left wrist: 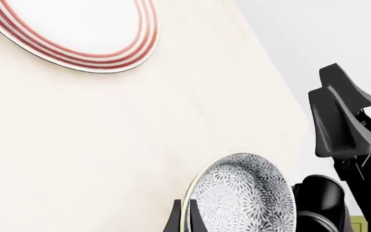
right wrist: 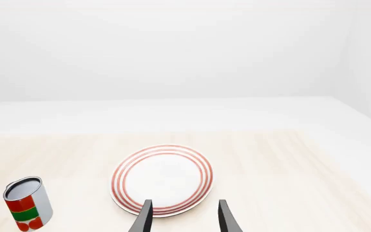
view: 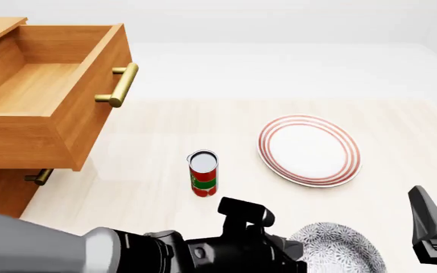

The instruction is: Put the bowl in the top drawer of the cabinet.

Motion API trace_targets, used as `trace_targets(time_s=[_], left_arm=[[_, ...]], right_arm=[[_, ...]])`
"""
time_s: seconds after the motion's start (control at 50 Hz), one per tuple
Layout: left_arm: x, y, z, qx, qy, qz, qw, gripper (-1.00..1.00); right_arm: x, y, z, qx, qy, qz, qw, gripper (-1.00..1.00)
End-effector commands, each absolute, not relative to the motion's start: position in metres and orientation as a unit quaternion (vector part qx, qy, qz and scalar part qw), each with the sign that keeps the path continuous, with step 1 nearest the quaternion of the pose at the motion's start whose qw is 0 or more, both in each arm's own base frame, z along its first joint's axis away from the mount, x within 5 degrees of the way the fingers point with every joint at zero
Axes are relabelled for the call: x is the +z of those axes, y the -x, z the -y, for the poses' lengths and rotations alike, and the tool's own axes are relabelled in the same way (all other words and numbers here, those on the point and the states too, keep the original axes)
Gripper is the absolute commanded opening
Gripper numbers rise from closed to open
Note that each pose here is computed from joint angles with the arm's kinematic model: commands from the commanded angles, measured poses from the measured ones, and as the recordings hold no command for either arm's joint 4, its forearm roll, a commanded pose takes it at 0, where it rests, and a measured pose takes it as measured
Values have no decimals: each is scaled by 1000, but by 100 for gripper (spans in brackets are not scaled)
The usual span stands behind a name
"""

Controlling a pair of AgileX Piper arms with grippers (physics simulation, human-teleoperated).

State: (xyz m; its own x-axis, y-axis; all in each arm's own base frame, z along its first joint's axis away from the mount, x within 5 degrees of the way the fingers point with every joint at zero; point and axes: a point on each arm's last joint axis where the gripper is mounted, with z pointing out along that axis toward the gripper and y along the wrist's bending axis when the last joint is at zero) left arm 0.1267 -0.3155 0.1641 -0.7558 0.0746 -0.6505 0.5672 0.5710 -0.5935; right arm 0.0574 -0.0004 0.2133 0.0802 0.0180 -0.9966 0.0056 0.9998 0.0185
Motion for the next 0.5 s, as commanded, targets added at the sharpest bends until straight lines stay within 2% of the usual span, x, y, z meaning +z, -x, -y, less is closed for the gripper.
trace_targets(time_s=[0.02, 0.34, 0.5], left_arm=[[178, -137, 310, -419, -180, -836, 305, -100], [217, -148, 302, -412, -185, -829, 329, -100], [222, -157, 300, -395, -173, -843, 322, -100]], right_arm=[[213, -57, 0, 4, -9, -678, 735, 100], [213, -57, 0, 4, -9, -678, 735, 100], [213, -57, 0, 4, -9, -678, 735, 100]])
